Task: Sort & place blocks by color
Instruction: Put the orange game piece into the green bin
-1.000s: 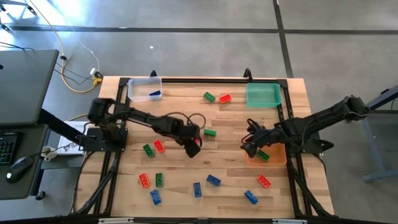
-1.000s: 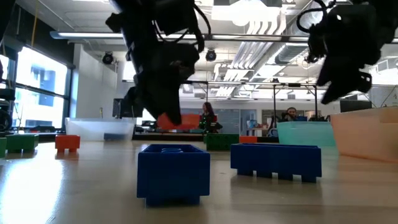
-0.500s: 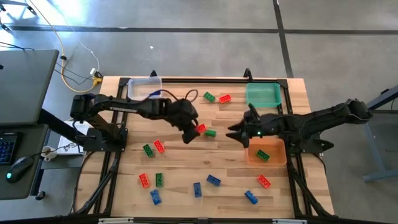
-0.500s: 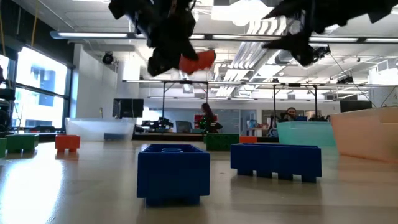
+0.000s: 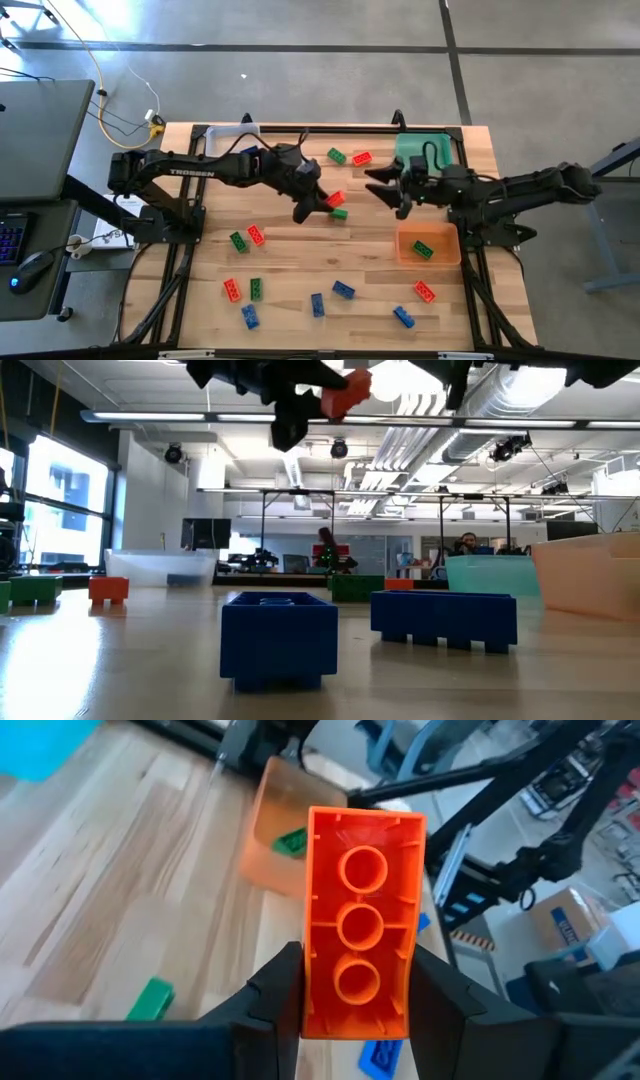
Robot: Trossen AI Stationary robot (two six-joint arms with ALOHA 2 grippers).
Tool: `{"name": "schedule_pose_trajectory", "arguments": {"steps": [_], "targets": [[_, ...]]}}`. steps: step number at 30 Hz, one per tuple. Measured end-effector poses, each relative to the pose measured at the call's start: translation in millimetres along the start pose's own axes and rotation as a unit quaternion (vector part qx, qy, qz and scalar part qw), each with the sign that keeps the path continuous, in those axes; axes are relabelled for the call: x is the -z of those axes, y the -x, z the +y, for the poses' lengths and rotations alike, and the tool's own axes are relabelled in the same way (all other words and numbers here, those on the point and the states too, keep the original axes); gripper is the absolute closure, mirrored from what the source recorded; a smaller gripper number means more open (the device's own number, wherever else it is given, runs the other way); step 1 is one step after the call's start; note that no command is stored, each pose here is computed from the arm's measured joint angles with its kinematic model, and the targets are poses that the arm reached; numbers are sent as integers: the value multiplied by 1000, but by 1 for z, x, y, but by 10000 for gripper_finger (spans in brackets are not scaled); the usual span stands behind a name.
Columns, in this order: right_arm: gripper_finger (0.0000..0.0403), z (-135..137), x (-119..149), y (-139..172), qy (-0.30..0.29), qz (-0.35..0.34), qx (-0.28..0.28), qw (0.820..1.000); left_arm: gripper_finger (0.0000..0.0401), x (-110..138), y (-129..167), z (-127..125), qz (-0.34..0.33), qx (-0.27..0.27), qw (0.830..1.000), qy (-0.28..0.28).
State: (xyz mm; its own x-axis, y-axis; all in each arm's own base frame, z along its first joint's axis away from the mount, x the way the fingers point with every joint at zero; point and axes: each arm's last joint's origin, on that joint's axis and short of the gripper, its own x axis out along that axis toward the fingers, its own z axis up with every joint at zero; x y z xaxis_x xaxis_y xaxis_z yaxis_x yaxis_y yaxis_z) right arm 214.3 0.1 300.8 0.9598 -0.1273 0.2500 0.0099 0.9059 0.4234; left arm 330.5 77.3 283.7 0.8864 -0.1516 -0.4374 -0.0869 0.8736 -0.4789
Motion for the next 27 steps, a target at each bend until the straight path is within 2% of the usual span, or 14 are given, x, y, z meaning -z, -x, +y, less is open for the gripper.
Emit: {"name": "schedule_pose_trajectory", "arguments": {"steps": [5,11,15,19,23,27], "targets": [[160,-5,-16,0,27,-69,2,997,293,-6,1,-2,-23,34,999,-13],[136,-7,-39,-11,49,-90,3,995,293,-12,2,-3,-45,48,998,-12],[128,-4,-46,-25,77,-33,5,997,293,-16,4,0,-57,52,997,-11],[128,-5,-36,-39,79,41,18,996,293,-18,6,3,-63,50,997,-9],[128,-4,-28,-50,72,70,-10,995,293,-19,8,5,-65,56,996,-9],[128,-9,-16,-57,52,94,-3,994,293,-19,8,5,-65,59,996,-11]]}}
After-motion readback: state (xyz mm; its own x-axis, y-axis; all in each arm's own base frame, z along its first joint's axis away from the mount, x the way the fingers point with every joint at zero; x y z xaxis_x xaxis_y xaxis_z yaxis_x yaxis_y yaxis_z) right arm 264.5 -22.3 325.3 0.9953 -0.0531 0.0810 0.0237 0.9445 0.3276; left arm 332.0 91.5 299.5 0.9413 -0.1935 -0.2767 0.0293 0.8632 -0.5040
